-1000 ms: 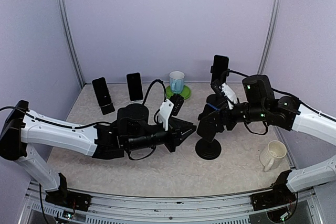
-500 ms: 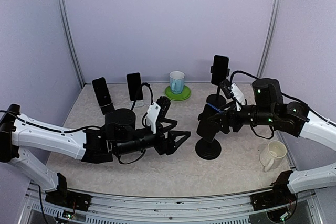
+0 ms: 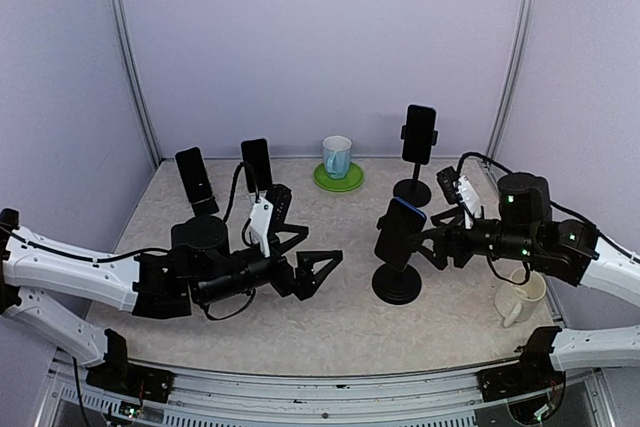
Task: Place the phone on the phone stand
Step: Move the phone stand with the phone to the corner of the board.
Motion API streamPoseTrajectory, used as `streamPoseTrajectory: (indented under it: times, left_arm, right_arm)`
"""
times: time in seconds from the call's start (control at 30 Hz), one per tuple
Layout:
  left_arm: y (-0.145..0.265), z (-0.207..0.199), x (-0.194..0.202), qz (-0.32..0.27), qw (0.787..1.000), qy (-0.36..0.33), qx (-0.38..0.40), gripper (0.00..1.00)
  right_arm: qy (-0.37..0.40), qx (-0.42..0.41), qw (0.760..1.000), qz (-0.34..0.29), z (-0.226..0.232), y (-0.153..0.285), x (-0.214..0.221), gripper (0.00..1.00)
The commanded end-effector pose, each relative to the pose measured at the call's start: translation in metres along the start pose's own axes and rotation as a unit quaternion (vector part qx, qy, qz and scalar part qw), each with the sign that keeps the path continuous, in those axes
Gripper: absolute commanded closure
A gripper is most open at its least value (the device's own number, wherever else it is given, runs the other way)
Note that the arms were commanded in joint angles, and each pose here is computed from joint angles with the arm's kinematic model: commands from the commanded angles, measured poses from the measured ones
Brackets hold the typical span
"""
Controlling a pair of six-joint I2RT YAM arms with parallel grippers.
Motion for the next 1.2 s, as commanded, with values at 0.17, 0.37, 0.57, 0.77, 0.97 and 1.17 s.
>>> streamPoseTrajectory:
  times: [0.17, 0.37, 0.57, 0.77, 0.97, 1.17]
  left_arm:
    - [0.034, 0.011, -0.019, -0.032, 0.998, 0.016, -0.055, 0.01]
    - [0.050, 0.017, -0.022, -0.039, 0.996, 0.023, -0.074, 0.01]
    - [0.064, 0.020, -0.022, -0.043, 0.995, 0.030, -0.087, 0.01]
    - [0.074, 0.023, -0.023, -0.047, 0.994, 0.032, -0.098, 0.01]
    - [0.083, 0.027, -0.024, -0.050, 0.992, 0.035, -0.109, 0.01]
    - [0.089, 0.031, -0.026, -0.057, 0.991, 0.034, -0.118, 0.01]
  right_arm:
    - [-0.031, 0.001, 1.000, -0.006, -0.007, 0.002, 0.013, 0.22]
    - [-0.040, -0.007, 0.999, -0.005, -0.007, 0.000, 0.019, 0.28]
    - [-0.052, -0.021, 0.998, -0.013, -0.004, 0.000, 0.018, 0.35]
    - [-0.058, -0.026, 0.998, -0.005, -0.004, -0.008, 0.020, 0.43]
    - [-0.060, -0.026, 0.998, -0.005, -0.004, -0.010, 0.020, 0.63]
    - [-0.062, -0.029, 0.998, -0.005, -0.003, -0.010, 0.018, 0.82]
Point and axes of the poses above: each gripper's point midway between its finger pads, its own y axis back along the fingers, its own z axis along the line the jaws close on, x = y × z, the point moved 4 cm from there along y, back along the fingers, and after that the axes turned 15 degrees about -y, right-handed, at the moved point
